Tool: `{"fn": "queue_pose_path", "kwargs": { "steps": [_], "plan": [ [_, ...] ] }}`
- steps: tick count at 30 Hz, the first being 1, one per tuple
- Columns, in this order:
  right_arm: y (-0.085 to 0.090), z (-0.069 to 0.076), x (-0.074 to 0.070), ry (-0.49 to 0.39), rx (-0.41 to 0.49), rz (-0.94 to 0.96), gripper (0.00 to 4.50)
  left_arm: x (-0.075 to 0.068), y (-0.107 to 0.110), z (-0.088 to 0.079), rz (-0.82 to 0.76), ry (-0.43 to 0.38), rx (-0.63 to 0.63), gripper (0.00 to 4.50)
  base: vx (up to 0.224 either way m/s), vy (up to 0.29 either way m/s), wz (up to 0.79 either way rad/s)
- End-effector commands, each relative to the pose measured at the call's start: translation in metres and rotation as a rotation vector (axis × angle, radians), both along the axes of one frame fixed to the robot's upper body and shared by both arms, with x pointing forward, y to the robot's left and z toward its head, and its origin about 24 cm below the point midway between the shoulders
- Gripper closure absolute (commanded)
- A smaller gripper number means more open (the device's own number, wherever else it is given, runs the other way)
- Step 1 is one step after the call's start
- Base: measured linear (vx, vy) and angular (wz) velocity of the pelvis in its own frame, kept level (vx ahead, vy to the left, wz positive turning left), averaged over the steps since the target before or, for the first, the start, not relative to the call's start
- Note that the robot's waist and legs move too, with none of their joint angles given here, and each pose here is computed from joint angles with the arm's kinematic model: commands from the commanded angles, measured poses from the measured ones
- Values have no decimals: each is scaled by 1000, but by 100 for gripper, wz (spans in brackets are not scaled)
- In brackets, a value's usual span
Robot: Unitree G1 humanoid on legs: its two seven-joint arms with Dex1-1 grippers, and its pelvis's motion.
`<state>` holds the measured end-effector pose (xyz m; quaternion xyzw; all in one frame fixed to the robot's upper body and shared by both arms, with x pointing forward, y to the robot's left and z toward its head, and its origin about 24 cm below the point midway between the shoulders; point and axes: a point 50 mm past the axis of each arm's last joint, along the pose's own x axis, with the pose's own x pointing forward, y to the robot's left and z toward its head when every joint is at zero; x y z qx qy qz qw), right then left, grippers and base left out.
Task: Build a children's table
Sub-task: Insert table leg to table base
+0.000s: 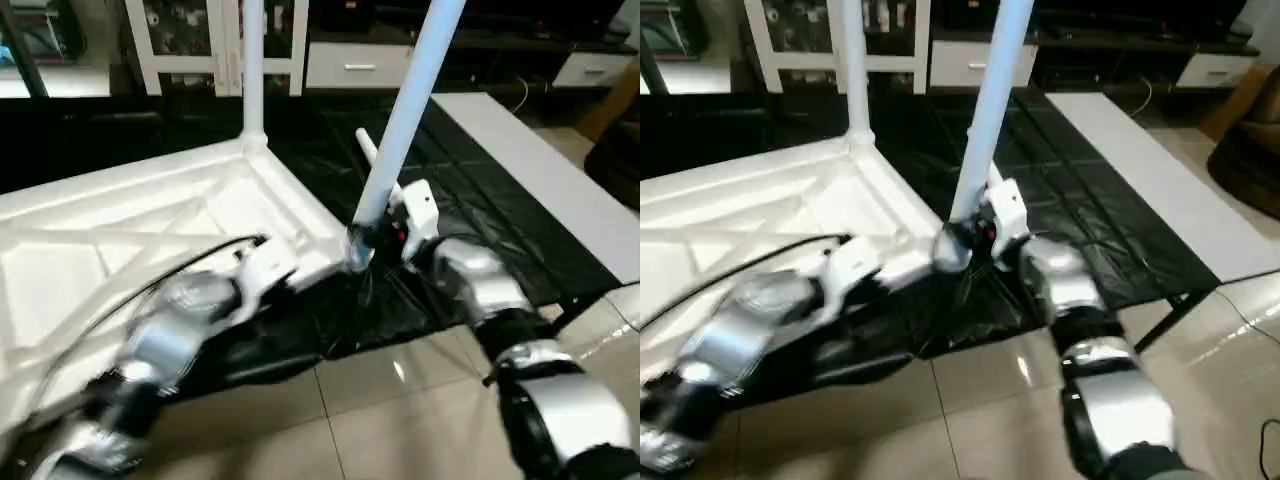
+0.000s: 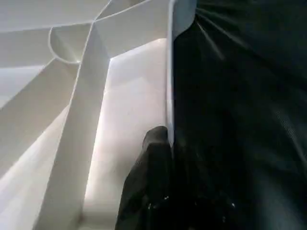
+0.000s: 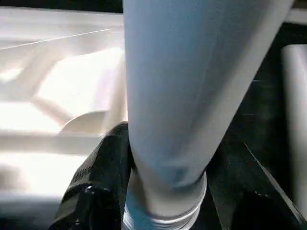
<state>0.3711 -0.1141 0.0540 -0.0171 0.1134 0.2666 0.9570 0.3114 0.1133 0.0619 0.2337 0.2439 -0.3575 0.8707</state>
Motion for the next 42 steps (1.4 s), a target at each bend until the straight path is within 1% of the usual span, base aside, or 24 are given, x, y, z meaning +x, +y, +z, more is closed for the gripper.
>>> {"fn": "queue_pose_path", "kwargs": {
  "steps": [1, 4, 6, 8, 11, 13, 15, 17, 18, 19, 20, 21, 23, 24, 26, 28, 30, 31, 33, 34, 35, 37, 38, 42],
  "plan": [
    [-14, -91, -51, 368, -164, -114, 262, 5, 2, -5, 119, 3, 20, 450, 0, 0, 0],
    [-2, -96, -54, 378, -143, -209, 262, 10, -6, -1, 172, -8, -3, 450, 0, 0, 0],
    [4, -99, -56, 413, -100, -269, 262, 11, -9, 1, 178, -2, -5, 450, 0, 0, 0],
    [7, -99, -55, 435, -53, -320, 262, 10, -10, 2, 172, 4, -6, 450, 0, 0, 0],
    [7, -93, -50, 417, -30, -329, 262, 6, -11, 1, 147, 15, -1, 450, 0, 0, 0],
    [7, -84, -43, 375, -20, -292, 262, 3, -9, -1, 120, 17, 13, 450, 0, 0, 0],
    [8, -77, -38, 346, -4, -253, 262, 1, -10, -2, 70, -3, 20, 450, 0, 0, 0],
    [9, -69, -33, 321, 6, -198, 262, -4, -8, -4, 35, 26, 28, 450, 0, 0, 0],
    [9, -69, -33, 321, 6, -198, 262, -4, -8, -4, 35, 26, 28, 450, 0, 0, 0],
    [8, -59, -27, 315, 13, -99, 262, -10, -7, -3, -82, 4, 30, 450, 0, 0, 0],
    [8, -59, -27, 315, 13, -99, 262, -10, -7, -3, -82, 4, 30, 450, 0, 0, 0],
    [6, -51, -24, 297, 27, -23, 262, -15, -4, -4, -144, 11, 47, 450, 0, 0, 0],
    [-3, -37, -22, 275, -2, 186, 262, -26, 6, -7, -257, 33, 60, 450, 0, 0, 0],
    [-3, -37, -22, 275, -2, 186, 262, -26, 6, -7, -257, 33, 60, 450, 0, 0, 0],
    [-20, -24, -26, 273, -65, 431, 262, -38, 18, -5, -392, 43, 60, 450, 0, 0, 0],
    [-33, -18, -29, 290, -93, 560, 262, -44, 28, -5, -450, 66, 81, 450, 0, 0, 0],
    [-33, -18, -29, 290, -93, 560, 262, -44, 28, -5, -450, 66, 81, 450, 0, 0, 0],
    [-46, -13, -35, 329, -119, 674, 262, -45, 41, -3, -468, 79, 104, 450, 0, 0, 0],
    [-54, -10, -39, 355, -139, 753, 262, -46, 49, -1, -474, 85, 113, 450, 0, 0, 0],
    [-54, -10, -39, 355, -139, 753, 262, -46, 49, -1, -474, 85, 113, 450, 0, 0, 0],
    [-60, -8, -44, 379, -166, 836, 262, -46, 57, 1, -482, 92, 117, 450, 0, 0, 0],
    [-63, -8, -48, 403, -182, 906, 262, -46, 63, 3, -487, 101, 119, 450, 0, 0, 0],
    [-65, -9, -53, 430, -191, 960, 262, -46, 67, 3, -490, 115, 112, 450, 0, 0, 0],
    [-68, -11, -59, 471, -234, 1041, 262, -47, 71, 4, -506, 124, 111, 450, 0, 0, 0]
  ]
}}
